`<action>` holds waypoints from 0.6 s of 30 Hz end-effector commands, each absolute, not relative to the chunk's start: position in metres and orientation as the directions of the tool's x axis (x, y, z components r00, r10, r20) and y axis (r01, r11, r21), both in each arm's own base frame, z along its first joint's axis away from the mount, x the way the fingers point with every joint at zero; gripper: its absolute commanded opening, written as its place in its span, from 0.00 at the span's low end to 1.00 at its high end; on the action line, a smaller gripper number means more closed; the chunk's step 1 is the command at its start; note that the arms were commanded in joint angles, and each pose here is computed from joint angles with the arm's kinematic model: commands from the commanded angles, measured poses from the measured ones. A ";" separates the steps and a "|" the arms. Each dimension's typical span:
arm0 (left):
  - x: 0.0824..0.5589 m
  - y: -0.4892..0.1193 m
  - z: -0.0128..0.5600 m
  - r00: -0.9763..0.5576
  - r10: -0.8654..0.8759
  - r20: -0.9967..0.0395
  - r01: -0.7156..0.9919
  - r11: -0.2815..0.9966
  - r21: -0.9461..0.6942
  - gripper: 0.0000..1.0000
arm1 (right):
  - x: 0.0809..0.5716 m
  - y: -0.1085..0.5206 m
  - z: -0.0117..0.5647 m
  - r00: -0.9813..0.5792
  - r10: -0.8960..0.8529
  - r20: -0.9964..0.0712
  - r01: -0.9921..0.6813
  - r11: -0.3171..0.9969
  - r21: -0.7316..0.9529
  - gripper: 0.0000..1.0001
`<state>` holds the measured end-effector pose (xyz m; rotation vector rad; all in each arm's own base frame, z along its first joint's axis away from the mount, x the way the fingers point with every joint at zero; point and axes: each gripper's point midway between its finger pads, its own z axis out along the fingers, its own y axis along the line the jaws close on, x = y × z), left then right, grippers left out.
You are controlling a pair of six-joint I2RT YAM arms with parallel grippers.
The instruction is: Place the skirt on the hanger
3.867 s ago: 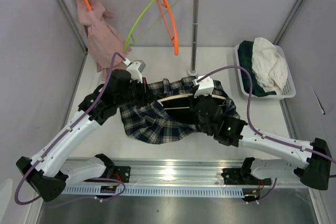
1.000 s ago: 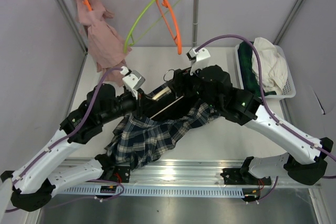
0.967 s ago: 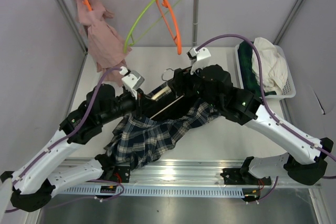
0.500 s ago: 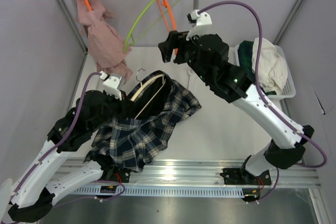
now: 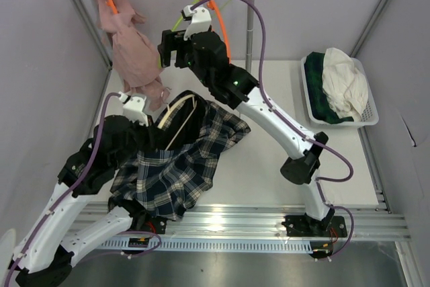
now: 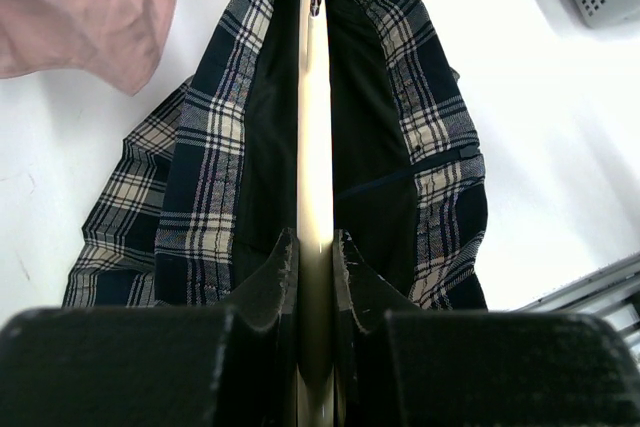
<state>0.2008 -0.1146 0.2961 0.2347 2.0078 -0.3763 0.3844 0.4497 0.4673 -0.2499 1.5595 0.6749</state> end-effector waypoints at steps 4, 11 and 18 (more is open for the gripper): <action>0.200 -0.110 0.334 -0.348 -0.075 -0.935 0.335 0.921 -0.199 0.00 | 0.421 0.442 0.467 -0.087 0.312 -0.946 -0.486 0.815 0.314 0.89; 0.195 -0.110 0.331 -0.352 -0.070 -0.933 0.348 0.916 -0.200 0.00 | 0.433 0.457 0.458 -0.041 0.331 -0.943 -0.497 0.811 0.307 0.90; 0.195 -0.112 0.335 -0.346 -0.068 -0.936 0.366 0.908 -0.202 0.00 | 0.442 0.463 0.454 -0.025 0.352 -0.936 -0.481 0.816 0.320 0.91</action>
